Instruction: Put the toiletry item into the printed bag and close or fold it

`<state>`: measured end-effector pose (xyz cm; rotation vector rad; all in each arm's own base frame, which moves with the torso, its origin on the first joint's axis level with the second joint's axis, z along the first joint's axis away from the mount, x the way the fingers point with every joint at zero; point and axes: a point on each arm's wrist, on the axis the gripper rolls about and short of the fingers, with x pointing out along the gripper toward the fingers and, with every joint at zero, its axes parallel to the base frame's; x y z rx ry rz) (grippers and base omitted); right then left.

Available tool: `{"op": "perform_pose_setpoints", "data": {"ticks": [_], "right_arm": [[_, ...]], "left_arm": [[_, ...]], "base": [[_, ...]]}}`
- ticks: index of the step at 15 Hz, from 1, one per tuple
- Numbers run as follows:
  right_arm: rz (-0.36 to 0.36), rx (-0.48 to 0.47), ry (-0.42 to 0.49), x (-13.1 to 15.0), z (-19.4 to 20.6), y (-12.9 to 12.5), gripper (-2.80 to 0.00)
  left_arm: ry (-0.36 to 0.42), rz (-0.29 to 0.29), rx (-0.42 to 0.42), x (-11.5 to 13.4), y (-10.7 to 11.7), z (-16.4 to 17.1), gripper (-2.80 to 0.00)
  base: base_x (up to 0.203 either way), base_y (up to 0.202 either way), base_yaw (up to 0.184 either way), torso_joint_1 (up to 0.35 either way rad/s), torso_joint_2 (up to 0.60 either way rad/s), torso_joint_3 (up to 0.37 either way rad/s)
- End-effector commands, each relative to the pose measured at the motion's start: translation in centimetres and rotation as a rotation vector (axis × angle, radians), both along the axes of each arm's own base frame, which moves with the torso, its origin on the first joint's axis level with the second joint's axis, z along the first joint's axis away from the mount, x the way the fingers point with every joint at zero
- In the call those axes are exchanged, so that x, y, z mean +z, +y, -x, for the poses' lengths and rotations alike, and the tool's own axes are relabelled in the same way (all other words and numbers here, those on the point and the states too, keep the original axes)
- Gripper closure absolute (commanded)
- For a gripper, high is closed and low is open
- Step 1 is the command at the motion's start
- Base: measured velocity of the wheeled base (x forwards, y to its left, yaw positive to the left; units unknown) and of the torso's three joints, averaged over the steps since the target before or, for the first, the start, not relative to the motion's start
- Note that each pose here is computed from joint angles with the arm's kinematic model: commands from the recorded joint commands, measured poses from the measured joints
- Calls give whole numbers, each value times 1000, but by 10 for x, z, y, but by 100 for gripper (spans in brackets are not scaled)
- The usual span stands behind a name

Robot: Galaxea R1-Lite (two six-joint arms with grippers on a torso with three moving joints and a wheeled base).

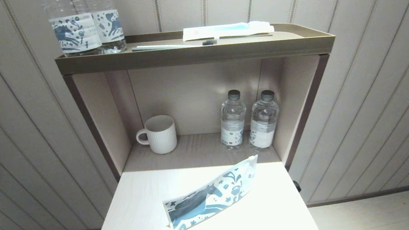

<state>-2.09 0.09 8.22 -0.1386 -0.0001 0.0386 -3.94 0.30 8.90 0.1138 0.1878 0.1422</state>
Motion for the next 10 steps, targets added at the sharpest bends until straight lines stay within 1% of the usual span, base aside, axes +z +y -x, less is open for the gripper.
{"op": "perform_pose_setpoints", "data": {"ticks": [1,2,3,4,5,7,8,10], "right_arm": [[-4,-3,-11,-6,2,0,0],[-9,-6,-6,-6,2,0,0],[-51,-6,-4,-6,2,0,0],[-100,-12,-3,-6,2,0,0],[-111,-32,-2,-6,2,-1,0],[-111,-32,-3,-6,2,-1,0],[-119,-34,-2,-6,2,-1,0],[-120,-35,-2,-6,2,-1,0]], "left_arm": [[-99,3,-79,-3,-2,-7,0],[-98,21,-104,-6,-2,-9,0],[-114,24,-116,-8,-3,-10,0],[-113,25,-149,-14,-3,-14,0],[-129,25,-165,-15,-4,-15,0],[-139,45,-153,-13,-3,-15,0],[-142,61,-149,-13,-3,-15,0],[-155,139,-120,-12,-3,-15,0]], "base": [[0,0,0,0,0,0],[0,0,0,0,0,0],[0,0,0,0,0,0],[0,0,0,0,0,0],[0,0,0,0,0,0],[0,0,0,0,0,0],[0,0,0,0,0,0],[0,0,0,0,0,0]]}}
